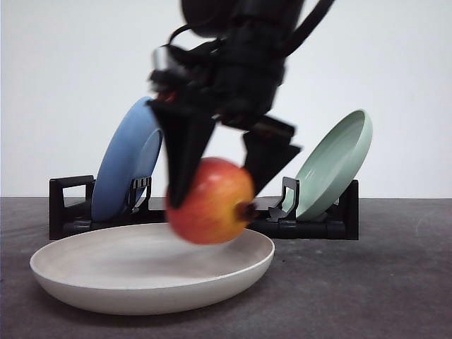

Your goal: Place pomegranate in white plate

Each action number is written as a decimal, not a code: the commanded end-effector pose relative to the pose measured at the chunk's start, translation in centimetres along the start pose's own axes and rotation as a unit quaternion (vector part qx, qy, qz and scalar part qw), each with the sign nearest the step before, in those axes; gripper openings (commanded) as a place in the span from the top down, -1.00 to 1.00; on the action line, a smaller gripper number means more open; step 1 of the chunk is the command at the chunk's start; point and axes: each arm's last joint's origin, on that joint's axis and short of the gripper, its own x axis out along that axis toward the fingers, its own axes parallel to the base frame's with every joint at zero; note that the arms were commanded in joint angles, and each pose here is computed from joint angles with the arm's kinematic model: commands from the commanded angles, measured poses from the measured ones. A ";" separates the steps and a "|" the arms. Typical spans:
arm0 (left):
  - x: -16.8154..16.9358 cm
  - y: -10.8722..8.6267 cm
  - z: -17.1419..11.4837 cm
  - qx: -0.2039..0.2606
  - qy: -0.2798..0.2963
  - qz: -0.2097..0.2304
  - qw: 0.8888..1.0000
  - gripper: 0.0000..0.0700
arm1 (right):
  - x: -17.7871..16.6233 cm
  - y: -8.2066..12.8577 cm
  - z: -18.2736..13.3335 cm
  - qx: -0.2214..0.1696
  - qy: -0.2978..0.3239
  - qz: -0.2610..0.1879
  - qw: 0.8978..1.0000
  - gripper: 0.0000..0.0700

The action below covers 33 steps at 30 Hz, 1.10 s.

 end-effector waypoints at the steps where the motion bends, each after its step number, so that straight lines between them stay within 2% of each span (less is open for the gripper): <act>1: -0.1 0.0 0.3 0.006 -0.008 0.000 1.000 -0.11 | 0.7 0.8 0.7 -0.017 -0.005 0.005 1.000 -0.31; 10: -0.1 0.0 0.3 0.006 -0.007 0.000 1.000 -0.11 | 3.2 2.2 0.9 -0.036 0.001 0.008 0.999 -0.32; 15: -0.1 0.0 0.3 0.006 -0.007 0.000 1.000 -0.11 | 3.4 2.6 0.9 -0.040 0.000 0.009 0.999 -0.65; 19: -0.1 0.0 0.3 0.006 -0.007 0.000 1.000 -0.11 | 2.9 2.9 1.0 -0.043 -0.008 0.012 0.999 -0.80; 21: -0.1 0.0 0.3 0.005 -0.007 0.000 1.000 -0.11 | 2.4 2.9 1.0 -0.045 -0.017 0.012 0.999 -0.81; 27: -0.1 0.0 0.3 0.003 -0.006 0.000 1.000 -0.11 | 0.2 3.0 0.5 -0.069 -0.065 0.011 0.995 -0.80; 33: -0.1 0.0 0.3 0.002 -0.005 0.001 1.000 -0.11 | -2.1 2.1 -2.8 -0.080 -0.168 0.021 0.982 -0.76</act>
